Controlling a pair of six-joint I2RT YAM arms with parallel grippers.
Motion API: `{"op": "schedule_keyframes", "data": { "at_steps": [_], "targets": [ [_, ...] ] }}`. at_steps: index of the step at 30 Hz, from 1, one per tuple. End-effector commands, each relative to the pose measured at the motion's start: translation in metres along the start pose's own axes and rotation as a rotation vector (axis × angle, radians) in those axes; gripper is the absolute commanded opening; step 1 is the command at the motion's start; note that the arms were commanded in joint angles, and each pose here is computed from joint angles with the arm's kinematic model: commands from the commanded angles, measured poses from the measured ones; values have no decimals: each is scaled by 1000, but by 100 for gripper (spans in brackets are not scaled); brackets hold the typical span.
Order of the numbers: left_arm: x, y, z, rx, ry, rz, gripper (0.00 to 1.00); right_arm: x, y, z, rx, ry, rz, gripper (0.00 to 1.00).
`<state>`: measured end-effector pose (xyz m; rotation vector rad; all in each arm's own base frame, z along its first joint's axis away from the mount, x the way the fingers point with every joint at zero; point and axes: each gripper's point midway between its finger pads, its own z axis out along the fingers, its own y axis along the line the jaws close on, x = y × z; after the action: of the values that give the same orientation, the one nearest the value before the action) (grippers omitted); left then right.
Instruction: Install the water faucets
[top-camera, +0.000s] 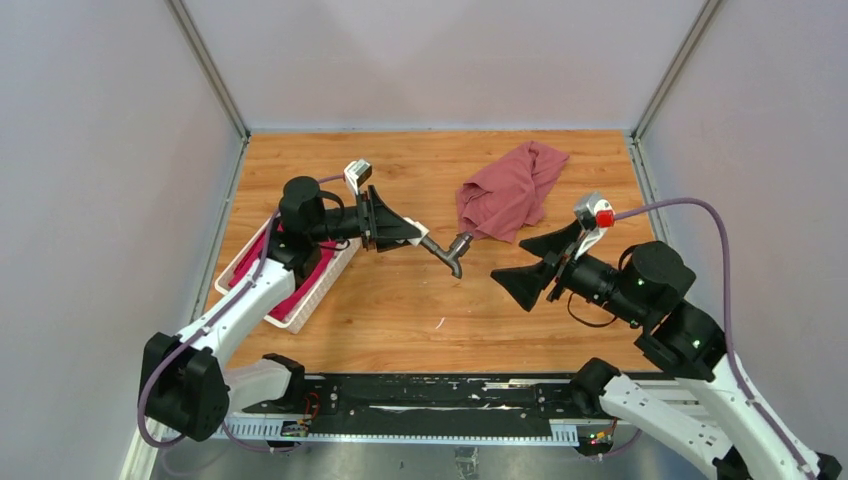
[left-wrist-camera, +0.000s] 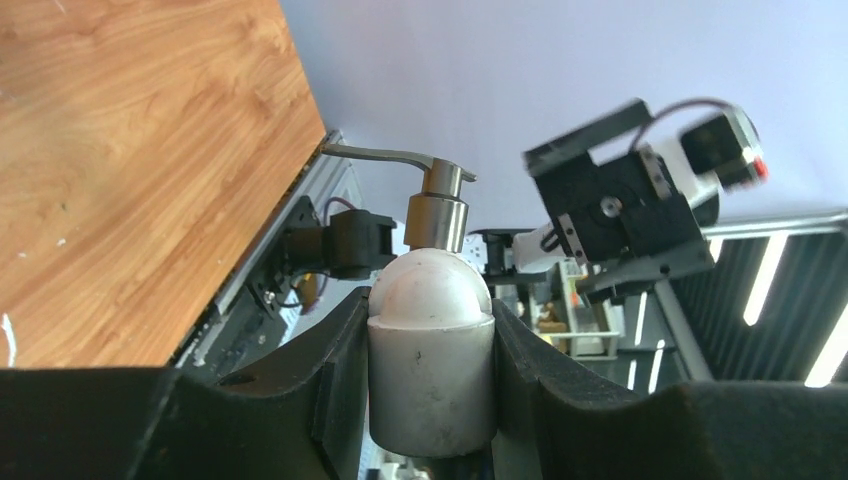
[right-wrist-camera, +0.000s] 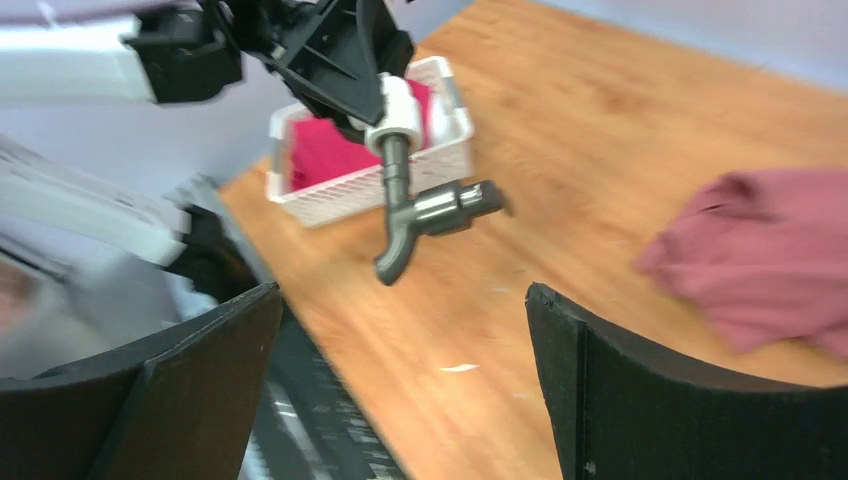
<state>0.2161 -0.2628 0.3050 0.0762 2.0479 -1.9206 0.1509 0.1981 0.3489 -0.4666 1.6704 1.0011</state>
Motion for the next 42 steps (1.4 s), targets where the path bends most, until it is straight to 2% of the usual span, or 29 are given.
{"op": "schedule_keyframes", "data": {
  "at_steps": [1, 5, 10, 15, 19, 22, 26, 31, 32, 35, 42],
  "targets": [
    [-4, 8, 3, -7, 2, -126, 0, 17, -39, -10, 178, 179, -476, 97],
    [-5, 16, 6, -20, 11, -164, 0, 20, -42, 5, 265, 239, -836, 99],
    [-6, 24, 7, -33, 13, -191, 0, 17, -23, 32, 344, 212, -1264, 100],
    [-7, 23, 7, -31, 15, -186, 0, 43, -15, 61, 325, 258, -1478, 100],
    [-6, 21, 7, -28, 19, -179, 0, 51, -16, 80, 385, 246, -1537, 95],
    [-5, 21, 6, -27, 19, -177, 0, 54, -19, 91, 377, 241, -1500, 82],
    [-4, 20, 6, -25, 22, -170, 0, 56, -25, 99, 386, 239, -1420, 40],
    [-3, 19, 5, -21, 26, -161, 0, 63, -21, 101, 342, 235, -1256, 4],
    [-3, 18, 5, -20, 26, -156, 0, 64, -19, 101, 332, 230, -1203, 0],
    [-2, 15, 4, -14, 28, -135, 0, 70, -12, 97, 271, 229, -1042, 0],
    [2, 5, 0, 11, 43, -42, 0, 71, 6, 94, 85, 185, -544, 0]
  ]
}}
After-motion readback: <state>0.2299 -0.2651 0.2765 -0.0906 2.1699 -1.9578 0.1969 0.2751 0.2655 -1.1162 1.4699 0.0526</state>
